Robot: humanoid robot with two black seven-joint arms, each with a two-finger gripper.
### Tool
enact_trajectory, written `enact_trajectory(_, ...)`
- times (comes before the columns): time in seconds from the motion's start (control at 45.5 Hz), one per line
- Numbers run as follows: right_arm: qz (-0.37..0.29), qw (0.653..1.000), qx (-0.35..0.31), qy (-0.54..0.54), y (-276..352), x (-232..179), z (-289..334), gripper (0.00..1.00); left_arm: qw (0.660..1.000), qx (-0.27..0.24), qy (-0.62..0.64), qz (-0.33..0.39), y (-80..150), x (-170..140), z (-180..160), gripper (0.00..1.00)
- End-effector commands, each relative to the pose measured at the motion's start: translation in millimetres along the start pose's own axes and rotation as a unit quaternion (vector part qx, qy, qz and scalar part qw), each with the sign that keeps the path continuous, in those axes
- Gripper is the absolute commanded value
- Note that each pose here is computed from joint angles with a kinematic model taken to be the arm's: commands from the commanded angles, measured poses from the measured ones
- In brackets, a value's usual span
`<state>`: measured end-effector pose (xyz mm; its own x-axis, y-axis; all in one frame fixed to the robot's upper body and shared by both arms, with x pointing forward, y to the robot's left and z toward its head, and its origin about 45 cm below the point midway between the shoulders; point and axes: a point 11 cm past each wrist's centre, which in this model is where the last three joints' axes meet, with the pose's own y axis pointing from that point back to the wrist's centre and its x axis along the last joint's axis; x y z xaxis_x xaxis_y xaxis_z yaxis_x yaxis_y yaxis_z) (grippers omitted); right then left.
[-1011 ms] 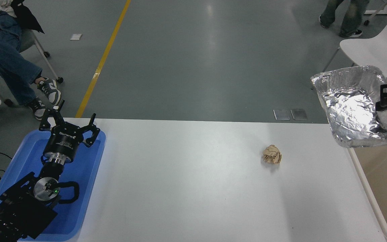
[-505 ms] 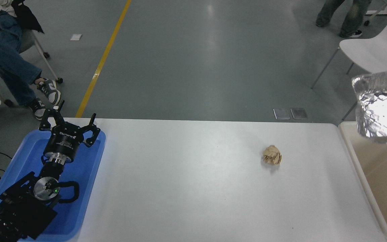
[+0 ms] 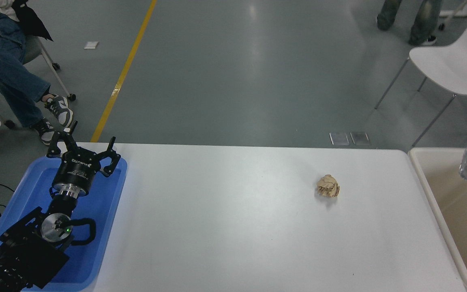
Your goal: Pick up foil plate and place in dustbin
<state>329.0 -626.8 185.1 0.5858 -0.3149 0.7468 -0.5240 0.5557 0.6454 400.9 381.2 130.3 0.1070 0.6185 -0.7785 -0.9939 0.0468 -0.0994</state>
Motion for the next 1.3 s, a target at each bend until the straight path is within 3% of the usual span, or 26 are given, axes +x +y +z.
enact_trajectory(0.0,0.017,1.000,-0.021,-0.011,-17.7,-66.4,5.3,0.00,1.000,0.000,0.000,0.000,-0.1,-0.2,0.2,1.00)
enact_trajectory(0.396,0.024,0.998,-0.049,-0.016,-21.1,-107.0,11.8,0.00,1.000,-0.001,0.000,0.000,0.1,0.1,0.6,1.00)
enact_trajectory(1.033,0.032,0.998,-0.050,-0.024,-21.0,-108.6,13.3,0.00,1.000,0.000,0.000,0.000,-0.1,-0.2,0.2,1.00)
enact_trajectory(1.143,0.036,0.998,-0.050,-0.023,-21.0,-107.8,13.2,0.37,1.000,0.000,0.000,0.000,0.1,0.1,0.4,1.00)
enact_trajectory(1.275,0.029,0.998,-0.049,-0.022,-21.1,-111.7,12.7,0.62,1.000,0.000,0.000,0.000,0.0,0.0,-0.4,1.00)
